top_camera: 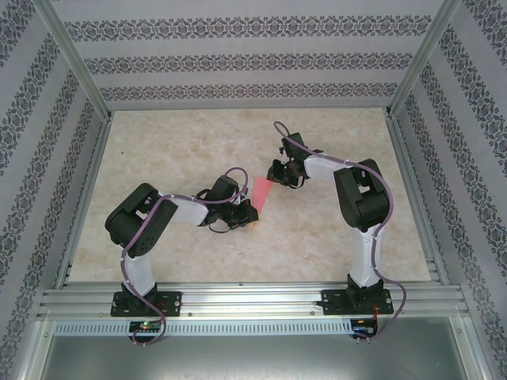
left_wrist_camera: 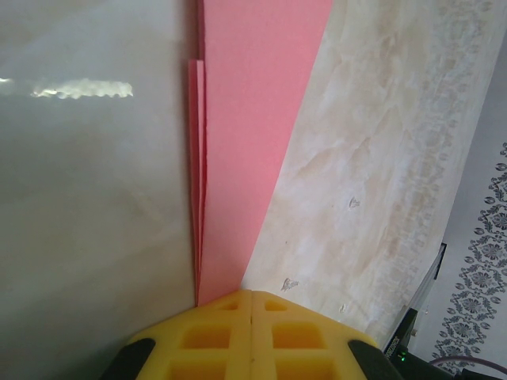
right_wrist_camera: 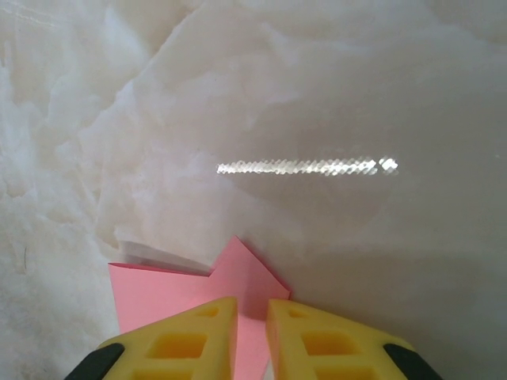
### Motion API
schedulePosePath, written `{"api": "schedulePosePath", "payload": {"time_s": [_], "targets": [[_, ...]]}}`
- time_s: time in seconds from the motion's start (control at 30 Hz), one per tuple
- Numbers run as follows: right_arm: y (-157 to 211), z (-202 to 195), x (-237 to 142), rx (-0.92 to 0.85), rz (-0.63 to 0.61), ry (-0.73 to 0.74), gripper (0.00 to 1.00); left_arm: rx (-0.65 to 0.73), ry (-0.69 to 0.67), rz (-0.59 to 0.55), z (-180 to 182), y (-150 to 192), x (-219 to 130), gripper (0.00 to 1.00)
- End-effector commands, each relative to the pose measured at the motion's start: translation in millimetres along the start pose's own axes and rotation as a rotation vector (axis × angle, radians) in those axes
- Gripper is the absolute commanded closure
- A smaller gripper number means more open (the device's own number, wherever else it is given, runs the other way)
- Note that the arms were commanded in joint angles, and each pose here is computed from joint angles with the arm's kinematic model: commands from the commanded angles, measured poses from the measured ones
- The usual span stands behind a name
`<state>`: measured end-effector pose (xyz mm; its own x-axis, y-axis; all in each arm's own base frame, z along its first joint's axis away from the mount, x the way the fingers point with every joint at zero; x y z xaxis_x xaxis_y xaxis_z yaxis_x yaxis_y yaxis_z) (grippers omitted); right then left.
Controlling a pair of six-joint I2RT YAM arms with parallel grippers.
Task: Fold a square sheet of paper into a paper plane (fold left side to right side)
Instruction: Fold the wing for the fifth time at the center of the table.
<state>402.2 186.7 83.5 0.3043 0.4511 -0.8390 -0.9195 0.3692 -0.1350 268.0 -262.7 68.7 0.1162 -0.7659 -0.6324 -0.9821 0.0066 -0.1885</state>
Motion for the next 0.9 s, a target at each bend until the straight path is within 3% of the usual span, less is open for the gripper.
{"api": "schedulePosePath", "payload": {"time_s": [0.0,0.53,0.73,0.87], "targets": [[-22.8,-13.7,-7.9,0.018,-0.112,0.066,0.79,-0.112,-0.135,0.113,36.3,31.8,6.3,1.0],[-31.1,-15.7,-29.7,0.012,-0.167,0.064,0.66,-0.106,-0.124,0.105,35.3,31.3,5.5,1.0],[-1.0,-1.2,-60.4,-0.015,-0.149,-0.053,0.69,-0.102,-0.123,0.101,34.8,31.1,4.9,1.0],[27.5,12.1,-59.9,-0.027,-0.101,-0.133,0.76,-0.1,-0.12,0.1,34.1,30.3,5.4,1.0]]}}
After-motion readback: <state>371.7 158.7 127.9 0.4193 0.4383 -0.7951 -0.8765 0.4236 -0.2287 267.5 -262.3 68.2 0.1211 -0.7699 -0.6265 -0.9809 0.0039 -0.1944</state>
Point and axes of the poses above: each hand's point on the last joint's axis, 136 mm out from that joint toward the fingers, its own x axis out along the fingers, its own z axis along the line the jaws close on, y = z × x, the point moved 8 cm from there along -x, back along the fingers, and after that the axes turned 13 degrees about x, right-handed, at the moved point
